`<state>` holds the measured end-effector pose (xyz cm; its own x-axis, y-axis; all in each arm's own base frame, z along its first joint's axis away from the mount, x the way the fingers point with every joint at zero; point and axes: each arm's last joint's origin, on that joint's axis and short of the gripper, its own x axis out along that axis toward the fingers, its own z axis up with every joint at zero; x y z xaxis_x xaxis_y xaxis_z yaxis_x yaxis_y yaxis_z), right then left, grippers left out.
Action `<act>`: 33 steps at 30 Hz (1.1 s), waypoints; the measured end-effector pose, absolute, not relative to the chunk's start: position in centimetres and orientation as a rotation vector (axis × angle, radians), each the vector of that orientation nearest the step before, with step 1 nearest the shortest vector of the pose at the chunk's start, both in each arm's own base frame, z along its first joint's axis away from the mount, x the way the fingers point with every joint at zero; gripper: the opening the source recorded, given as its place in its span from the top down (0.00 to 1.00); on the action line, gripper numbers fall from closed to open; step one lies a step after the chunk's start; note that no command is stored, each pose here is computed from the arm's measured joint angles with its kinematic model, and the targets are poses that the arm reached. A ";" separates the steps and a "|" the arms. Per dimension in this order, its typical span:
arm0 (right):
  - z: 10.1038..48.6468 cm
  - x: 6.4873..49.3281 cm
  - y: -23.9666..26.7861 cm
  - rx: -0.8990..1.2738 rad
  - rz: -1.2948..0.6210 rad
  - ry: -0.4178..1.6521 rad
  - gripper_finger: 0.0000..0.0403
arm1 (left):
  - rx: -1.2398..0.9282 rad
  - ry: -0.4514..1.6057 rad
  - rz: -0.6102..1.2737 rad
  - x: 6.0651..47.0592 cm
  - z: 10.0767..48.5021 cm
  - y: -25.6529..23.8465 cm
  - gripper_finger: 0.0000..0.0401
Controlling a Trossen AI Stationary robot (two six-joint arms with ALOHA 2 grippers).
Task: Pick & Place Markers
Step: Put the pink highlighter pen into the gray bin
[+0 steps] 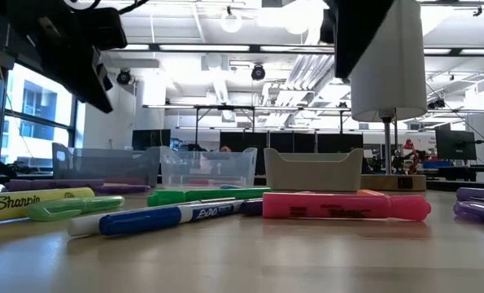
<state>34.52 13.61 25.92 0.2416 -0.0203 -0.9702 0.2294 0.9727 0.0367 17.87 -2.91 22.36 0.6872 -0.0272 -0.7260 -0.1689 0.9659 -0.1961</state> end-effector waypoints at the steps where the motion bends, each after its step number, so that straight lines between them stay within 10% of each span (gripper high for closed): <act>1: 25.3 35.0 14.2 0.175 -0.152 1.339 1.00 | -0.256 0.809 0.062 17.9 22.4 -3.0 1.00; 19: 15.3 37.2 17.4 0.118 -0.160 1.484 0.72 | -0.253 0.880 -0.031 17.5 22.1 -3.2 1.00; 33: 13.3 35.7 17.3 0.158 -0.106 1.500 0.87 | -0.221 0.870 -0.040 17.6 22.1 -3.2 1.00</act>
<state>35.74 17.26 13.28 0.0689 0.0274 -0.9972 0.1679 0.9850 0.0387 17.59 -3.17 22.13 0.6457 -0.1249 -0.7533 -0.0547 0.9764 -0.2087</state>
